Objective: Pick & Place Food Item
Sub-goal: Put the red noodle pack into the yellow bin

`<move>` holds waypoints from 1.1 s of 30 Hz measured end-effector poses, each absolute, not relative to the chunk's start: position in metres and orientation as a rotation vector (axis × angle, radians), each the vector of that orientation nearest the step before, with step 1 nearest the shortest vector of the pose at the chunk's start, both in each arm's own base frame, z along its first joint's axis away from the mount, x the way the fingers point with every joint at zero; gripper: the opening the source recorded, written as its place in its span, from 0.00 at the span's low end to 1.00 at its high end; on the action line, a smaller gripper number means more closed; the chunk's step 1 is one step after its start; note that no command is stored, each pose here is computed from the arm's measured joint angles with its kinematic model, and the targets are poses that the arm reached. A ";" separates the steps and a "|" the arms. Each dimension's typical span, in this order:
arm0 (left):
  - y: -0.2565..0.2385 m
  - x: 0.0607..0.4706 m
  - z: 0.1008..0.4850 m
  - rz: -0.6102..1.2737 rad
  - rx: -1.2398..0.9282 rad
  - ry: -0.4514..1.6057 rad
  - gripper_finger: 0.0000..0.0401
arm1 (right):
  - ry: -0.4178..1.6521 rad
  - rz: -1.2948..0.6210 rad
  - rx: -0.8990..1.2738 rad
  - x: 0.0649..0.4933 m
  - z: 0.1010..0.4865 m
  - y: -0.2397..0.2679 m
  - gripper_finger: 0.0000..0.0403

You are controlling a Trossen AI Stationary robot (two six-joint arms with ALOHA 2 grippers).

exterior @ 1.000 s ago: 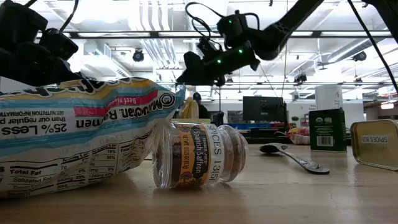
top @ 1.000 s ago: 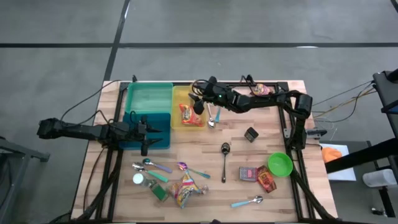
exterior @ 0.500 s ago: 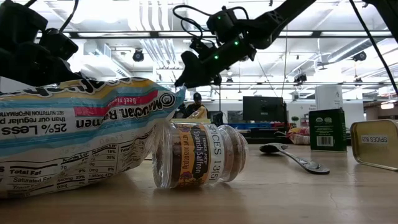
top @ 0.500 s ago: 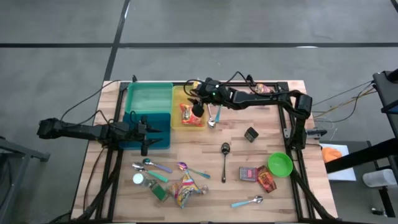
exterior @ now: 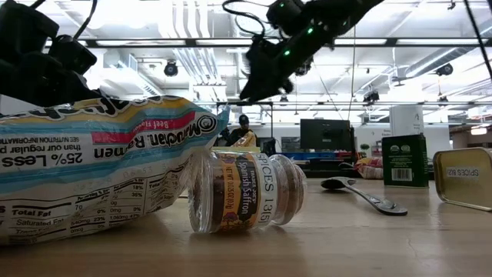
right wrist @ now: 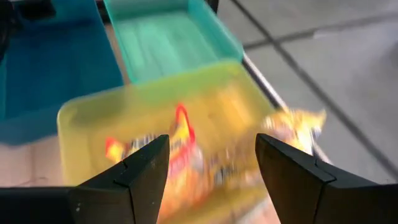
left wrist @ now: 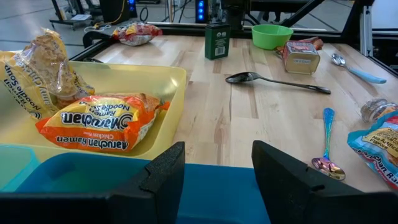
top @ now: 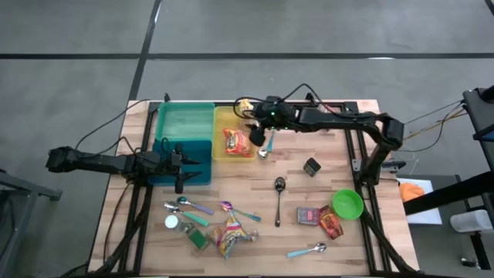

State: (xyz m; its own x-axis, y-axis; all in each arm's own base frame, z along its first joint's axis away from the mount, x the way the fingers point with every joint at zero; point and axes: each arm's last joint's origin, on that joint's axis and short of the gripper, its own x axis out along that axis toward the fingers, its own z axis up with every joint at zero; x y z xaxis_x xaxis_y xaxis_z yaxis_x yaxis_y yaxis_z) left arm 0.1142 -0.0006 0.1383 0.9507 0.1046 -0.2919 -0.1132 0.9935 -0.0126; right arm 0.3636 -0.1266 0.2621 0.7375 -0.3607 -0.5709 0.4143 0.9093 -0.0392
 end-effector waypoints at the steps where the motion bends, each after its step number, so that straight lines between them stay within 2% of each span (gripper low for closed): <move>1: -0.001 0.114 0.138 0.111 -0.029 0.295 0.47 | 0.629 -0.432 0.114 0.358 0.266 -0.125 0.59; 8: 0.000 0.114 0.138 0.112 -0.030 0.295 0.47 | 0.789 -0.481 0.240 0.318 0.286 -0.112 0.59; 14: 0.000 0.114 0.138 0.112 -0.029 0.295 0.47 | 0.911 -0.737 0.302 0.287 0.289 -0.106 0.59; 19: 0.000 0.114 0.138 0.111 -0.029 0.295 0.47 | 0.963 -0.962 0.287 0.263 0.284 -0.104 0.59; 33: 0.000 0.114 0.138 0.111 -0.029 0.295 0.47 | 1.120 -1.137 0.383 0.223 0.243 -0.124 0.59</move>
State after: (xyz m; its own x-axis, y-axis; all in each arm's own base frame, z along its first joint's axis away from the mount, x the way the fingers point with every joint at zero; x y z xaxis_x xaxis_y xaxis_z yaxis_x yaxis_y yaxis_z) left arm 0.1142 -0.0005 0.1383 0.9507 0.1050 -0.2918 -0.1136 0.9935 -0.0126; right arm 0.2231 -0.1242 0.2427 -0.0125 -0.5204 -0.8538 0.8617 0.4276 -0.2733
